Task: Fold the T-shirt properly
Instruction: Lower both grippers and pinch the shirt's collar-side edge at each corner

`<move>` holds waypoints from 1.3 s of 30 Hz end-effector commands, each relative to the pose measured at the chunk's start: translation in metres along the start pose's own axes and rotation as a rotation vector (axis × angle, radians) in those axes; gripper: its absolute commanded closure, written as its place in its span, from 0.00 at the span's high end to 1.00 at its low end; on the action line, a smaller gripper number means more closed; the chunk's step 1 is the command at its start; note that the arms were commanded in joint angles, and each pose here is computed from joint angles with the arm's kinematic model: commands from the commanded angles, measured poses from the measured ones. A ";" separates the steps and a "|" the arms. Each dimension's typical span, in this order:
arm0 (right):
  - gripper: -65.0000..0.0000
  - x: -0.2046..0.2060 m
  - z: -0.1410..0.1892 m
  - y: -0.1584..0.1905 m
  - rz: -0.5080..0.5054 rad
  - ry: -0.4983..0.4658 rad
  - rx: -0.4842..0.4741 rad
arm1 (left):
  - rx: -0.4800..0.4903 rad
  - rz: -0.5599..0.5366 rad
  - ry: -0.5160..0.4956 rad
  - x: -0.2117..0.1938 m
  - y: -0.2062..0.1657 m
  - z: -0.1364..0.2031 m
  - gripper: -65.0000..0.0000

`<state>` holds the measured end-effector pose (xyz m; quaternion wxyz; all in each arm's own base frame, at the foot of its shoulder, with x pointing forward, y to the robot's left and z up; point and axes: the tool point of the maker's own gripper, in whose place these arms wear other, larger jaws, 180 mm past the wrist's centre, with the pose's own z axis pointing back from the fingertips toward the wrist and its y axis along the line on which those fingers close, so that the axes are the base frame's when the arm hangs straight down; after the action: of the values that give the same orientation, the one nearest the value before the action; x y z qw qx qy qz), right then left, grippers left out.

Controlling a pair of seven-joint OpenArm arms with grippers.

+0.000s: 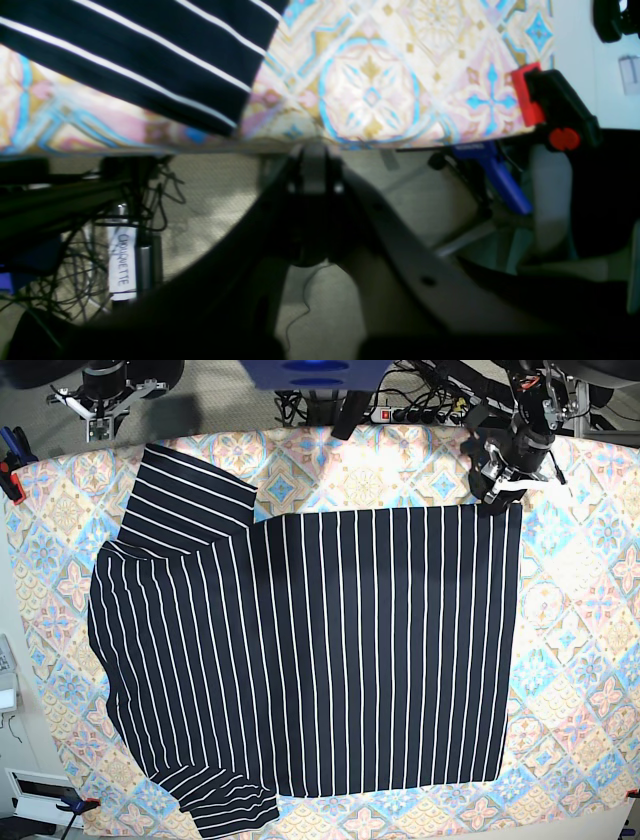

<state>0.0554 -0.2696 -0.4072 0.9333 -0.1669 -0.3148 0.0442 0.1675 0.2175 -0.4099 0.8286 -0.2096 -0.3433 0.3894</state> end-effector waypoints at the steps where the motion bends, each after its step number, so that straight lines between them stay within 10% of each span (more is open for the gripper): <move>1: 0.00 0.009 0.001 -0.005 0.009 -0.033 -0.010 | -0.021 0.016 -0.009 0.003 -0.002 -0.002 0.28; 31: 0.00 0.009 -0.011 -0.005 -0.012 0.028 -0.022 | 0.063 0.283 0.039 -0.005 0.047 -0.071 0.31; 39: 0.02 0.016 -0.018 -0.007 -0.027 0.021 -0.029 | 0.045 0.273 0.095 -0.016 0.039 -0.074 0.00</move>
<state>0.0792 -0.2739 -0.4143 0.9376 -0.1695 -0.3028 0.0225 0.2025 0.2331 -0.4839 0.7736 -0.2505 -0.2935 0.5026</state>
